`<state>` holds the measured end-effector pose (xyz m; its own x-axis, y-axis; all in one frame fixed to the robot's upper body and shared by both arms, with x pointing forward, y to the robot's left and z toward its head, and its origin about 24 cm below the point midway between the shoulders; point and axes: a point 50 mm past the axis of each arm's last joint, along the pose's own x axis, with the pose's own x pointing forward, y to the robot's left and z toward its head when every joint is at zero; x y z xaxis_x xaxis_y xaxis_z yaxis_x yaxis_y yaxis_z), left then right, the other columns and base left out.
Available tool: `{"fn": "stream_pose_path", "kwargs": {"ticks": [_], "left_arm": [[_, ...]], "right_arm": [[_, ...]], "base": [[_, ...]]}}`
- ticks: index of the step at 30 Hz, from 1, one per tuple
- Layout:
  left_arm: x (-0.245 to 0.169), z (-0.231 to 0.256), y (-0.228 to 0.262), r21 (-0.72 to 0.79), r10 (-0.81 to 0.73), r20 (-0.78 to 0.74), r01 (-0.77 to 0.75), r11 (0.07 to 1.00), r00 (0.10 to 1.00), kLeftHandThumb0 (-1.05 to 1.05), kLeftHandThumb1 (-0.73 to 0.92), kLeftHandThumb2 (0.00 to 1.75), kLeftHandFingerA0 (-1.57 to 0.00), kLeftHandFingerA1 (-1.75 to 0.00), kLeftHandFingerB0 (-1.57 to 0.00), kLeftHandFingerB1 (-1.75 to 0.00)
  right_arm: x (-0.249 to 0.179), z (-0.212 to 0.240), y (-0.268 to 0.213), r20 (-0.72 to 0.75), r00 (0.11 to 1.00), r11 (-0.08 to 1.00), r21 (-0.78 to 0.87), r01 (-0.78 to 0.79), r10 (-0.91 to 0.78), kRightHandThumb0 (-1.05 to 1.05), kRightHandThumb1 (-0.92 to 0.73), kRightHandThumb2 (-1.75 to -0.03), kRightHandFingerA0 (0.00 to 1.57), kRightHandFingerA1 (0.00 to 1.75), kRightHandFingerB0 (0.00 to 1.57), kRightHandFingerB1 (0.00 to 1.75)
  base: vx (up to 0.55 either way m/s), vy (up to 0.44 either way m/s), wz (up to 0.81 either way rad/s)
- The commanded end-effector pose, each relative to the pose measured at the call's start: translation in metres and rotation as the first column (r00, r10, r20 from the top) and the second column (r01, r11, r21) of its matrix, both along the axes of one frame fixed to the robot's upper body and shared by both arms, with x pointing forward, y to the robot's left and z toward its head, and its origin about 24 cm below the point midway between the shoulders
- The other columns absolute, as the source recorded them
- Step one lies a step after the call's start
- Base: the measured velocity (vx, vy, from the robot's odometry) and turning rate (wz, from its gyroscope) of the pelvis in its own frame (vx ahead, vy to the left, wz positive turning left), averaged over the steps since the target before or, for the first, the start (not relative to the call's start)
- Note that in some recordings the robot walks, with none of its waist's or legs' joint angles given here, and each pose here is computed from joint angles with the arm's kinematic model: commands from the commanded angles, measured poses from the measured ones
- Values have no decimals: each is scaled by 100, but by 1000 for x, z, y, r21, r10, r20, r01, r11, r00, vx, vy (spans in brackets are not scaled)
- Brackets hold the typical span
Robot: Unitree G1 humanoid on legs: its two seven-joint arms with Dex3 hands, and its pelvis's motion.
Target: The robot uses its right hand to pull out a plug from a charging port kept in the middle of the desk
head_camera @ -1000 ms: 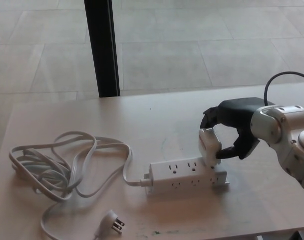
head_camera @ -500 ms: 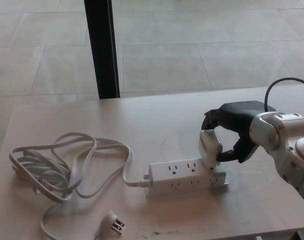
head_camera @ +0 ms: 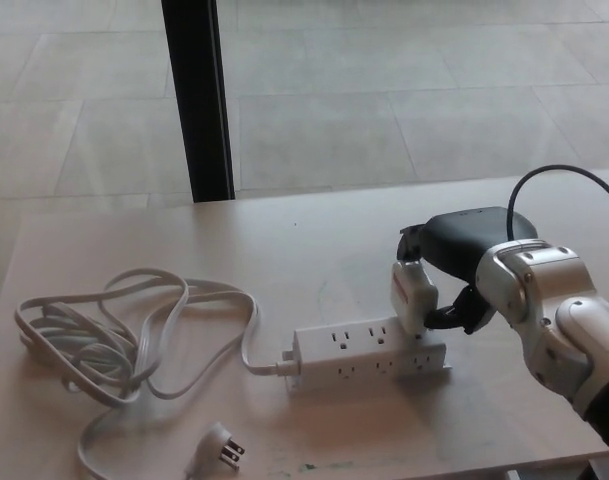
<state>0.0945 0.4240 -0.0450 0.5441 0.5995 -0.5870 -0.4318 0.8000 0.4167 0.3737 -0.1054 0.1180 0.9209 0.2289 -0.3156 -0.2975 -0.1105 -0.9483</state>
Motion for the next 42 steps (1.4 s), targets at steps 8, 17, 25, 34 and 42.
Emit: {"fn": "stream_pose_path", "kwargs": {"ticks": [8,17,25,34,42], "left_arm": [[0,5,4,28,-15,15,14,999,1000,-77,92,79,-70,-53,-48,-42],[1,8,6,28,-19,12,19,999,1000,-78,92,79,-72,-51,-50,-40],[-1,8,6,34,-15,7,15,999,1000,-80,92,79,-68,-50,-49,-41],[-2,9,6,30,-28,16,28,999,999,-77,92,80,-70,-52,-44,-41],[-1,10,7,38,-33,17,32,999,999,-73,80,116,-65,-63,-41,-54]], "right_arm": [[-14,-32,11,-123,991,989,-142,33,-50,-54,-81,-73,83,157,69,76],[-9,-19,8,-113,990,983,-176,59,-80,-51,-78,-75,84,163,67,80],[-5,-9,-2,-58,995,979,-194,65,-77,-45,-69,-84,88,173,66,102],[0,9,-2,-35,996,990,-120,78,-83,-48,-71,-80,89,175,69,127],[9,54,3,47,996,997,-12,79,-78,-43,-70,-81,84,171,52,86]], "base": [[0,0,0],[0,0,0],[0,0,0],[0,0,0],[0,0,0]]}}
